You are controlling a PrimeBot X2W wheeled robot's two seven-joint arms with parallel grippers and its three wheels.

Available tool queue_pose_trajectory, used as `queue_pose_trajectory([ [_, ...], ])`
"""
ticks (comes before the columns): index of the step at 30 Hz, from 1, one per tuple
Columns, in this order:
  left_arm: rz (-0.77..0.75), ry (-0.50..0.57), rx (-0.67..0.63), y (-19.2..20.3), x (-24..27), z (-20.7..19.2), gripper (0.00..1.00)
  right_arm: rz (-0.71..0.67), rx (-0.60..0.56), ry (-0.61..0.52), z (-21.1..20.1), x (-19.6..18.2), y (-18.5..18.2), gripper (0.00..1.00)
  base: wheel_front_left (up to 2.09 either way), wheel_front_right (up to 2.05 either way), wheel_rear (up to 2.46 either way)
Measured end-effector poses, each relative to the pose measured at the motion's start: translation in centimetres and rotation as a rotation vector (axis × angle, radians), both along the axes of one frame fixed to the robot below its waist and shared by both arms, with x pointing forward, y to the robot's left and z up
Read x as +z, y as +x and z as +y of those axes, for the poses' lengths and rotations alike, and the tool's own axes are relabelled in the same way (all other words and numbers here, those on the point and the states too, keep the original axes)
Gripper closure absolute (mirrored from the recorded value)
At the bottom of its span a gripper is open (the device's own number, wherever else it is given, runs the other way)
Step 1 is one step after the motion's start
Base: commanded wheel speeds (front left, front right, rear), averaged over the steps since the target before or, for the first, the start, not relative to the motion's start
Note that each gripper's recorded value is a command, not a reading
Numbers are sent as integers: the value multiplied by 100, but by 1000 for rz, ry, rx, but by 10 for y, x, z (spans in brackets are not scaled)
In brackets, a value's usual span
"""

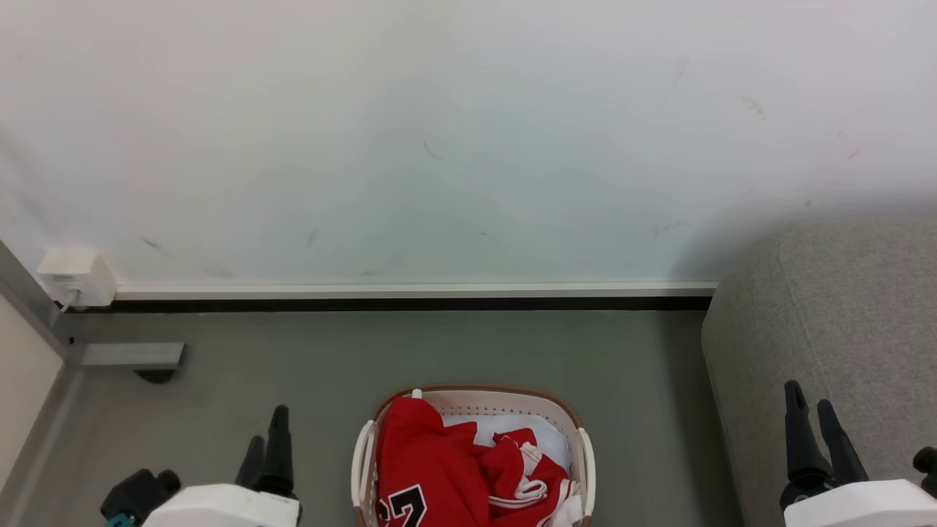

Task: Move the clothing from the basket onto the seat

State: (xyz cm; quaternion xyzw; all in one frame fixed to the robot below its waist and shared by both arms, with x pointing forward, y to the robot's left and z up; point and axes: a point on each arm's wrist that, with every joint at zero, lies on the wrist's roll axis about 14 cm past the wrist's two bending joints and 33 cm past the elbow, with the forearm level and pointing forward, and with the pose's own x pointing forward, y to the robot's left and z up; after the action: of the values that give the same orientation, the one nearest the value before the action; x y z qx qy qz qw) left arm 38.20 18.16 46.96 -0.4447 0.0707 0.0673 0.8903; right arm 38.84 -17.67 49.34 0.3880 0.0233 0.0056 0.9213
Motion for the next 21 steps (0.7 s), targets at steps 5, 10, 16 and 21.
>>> queue_pose_trajectory([
  [5,8,102,-4,0,-2,1,0,3,12,-84,3,-3,-1,0,0,0,0],
  [10,16,179,-8,-1,-4,3,0,-8,25,-157,6,-2,0,0,0,0,0],
  [16,25,278,-2,-1,-5,8,0,-24,51,-229,14,1,3,0,0,0,0],
  [21,10,384,6,-1,1,13,0,-29,62,-286,16,-1,3,0,0,0,0],
])
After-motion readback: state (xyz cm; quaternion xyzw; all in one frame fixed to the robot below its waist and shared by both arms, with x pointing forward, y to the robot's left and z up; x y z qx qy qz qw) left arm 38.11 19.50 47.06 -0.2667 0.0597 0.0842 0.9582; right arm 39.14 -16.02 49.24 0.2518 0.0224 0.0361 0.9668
